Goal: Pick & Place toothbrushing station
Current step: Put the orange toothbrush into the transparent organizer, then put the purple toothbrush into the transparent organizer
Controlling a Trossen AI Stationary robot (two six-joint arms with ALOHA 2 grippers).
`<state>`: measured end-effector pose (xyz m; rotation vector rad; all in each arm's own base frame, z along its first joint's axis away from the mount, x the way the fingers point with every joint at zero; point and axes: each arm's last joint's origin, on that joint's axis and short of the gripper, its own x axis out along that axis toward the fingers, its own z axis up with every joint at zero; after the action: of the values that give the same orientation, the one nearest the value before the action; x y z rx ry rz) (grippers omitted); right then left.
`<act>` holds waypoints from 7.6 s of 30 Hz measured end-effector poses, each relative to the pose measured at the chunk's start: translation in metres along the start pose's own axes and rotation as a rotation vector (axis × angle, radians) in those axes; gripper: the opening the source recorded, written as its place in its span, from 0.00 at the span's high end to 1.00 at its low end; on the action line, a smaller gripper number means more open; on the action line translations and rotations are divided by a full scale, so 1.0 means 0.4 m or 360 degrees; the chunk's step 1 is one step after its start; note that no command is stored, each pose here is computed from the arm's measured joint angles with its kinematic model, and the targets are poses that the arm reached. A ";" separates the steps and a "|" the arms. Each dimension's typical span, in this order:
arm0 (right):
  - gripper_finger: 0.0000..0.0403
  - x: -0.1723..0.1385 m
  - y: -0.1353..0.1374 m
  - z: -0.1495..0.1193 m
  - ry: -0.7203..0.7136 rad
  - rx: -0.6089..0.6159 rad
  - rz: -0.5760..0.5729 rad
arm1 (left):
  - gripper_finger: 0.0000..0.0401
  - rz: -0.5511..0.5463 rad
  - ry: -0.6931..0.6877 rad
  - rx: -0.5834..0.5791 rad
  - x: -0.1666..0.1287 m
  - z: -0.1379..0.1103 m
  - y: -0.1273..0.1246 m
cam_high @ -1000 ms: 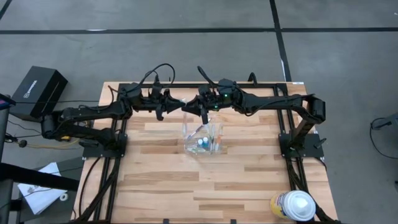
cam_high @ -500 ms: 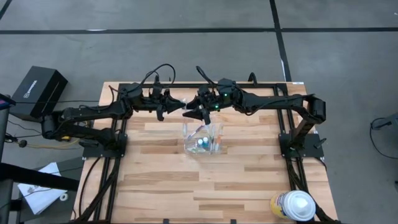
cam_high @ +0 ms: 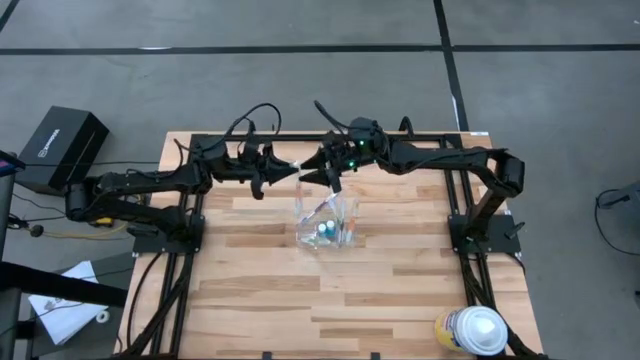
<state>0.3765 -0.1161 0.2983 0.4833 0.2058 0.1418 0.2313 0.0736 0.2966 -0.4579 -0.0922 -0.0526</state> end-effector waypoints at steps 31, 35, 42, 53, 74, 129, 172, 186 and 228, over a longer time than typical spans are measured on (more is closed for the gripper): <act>0.38 -0.207 0.010 0.168 -0.0432 -0.0157 -0.0119 | 0.99 0.0318 -0.0027 0.0373 -0.033 -0.215 -0.017; 0.38 -0.197 0.021 0.163 -0.0428 -0.0157 -0.0109 | 0.99 0.0283 -0.0073 0.0370 -0.015 -0.228 -0.010; 0.38 -0.190 0.029 0.159 -0.0420 -0.0157 -0.0094 | 0.99 0.0228 -0.0070 0.0317 0.027 -0.292 0.006; 0.38 -0.180 0.045 0.152 -0.0372 -0.0167 0.0001 | 0.99 0.0264 0.0135 0.0306 0.046 -0.374 0.031; 0.38 -0.177 0.055 0.150 -0.0319 -0.0195 0.0141 | 0.74 0.0210 0.0235 0.0212 0.050 -0.405 0.033; 0.38 -0.404 0.187 0.257 -0.0654 -0.0359 0.0275 | 0.42 0.0902 0.0965 -0.0445 0.094 -0.459 0.138; 0.38 -0.417 0.174 0.261 -0.0631 -0.0351 0.0290 | 0.42 0.0810 0.1148 -0.0586 0.214 -0.467 0.182; 0.38 -0.418 0.175 0.262 -0.0633 -0.0360 0.0296 | 0.87 0.0906 0.1201 -0.0671 0.188 -0.448 0.202; 0.38 -0.448 0.225 0.312 -0.0762 -0.0568 0.0380 | 1.00 0.0011 0.0779 -0.1455 -0.110 0.069 0.027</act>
<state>0.2236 -0.1257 0.4781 0.1734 -0.3445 0.2851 0.1862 0.0968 0.3119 -1.3430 0.4362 -0.2015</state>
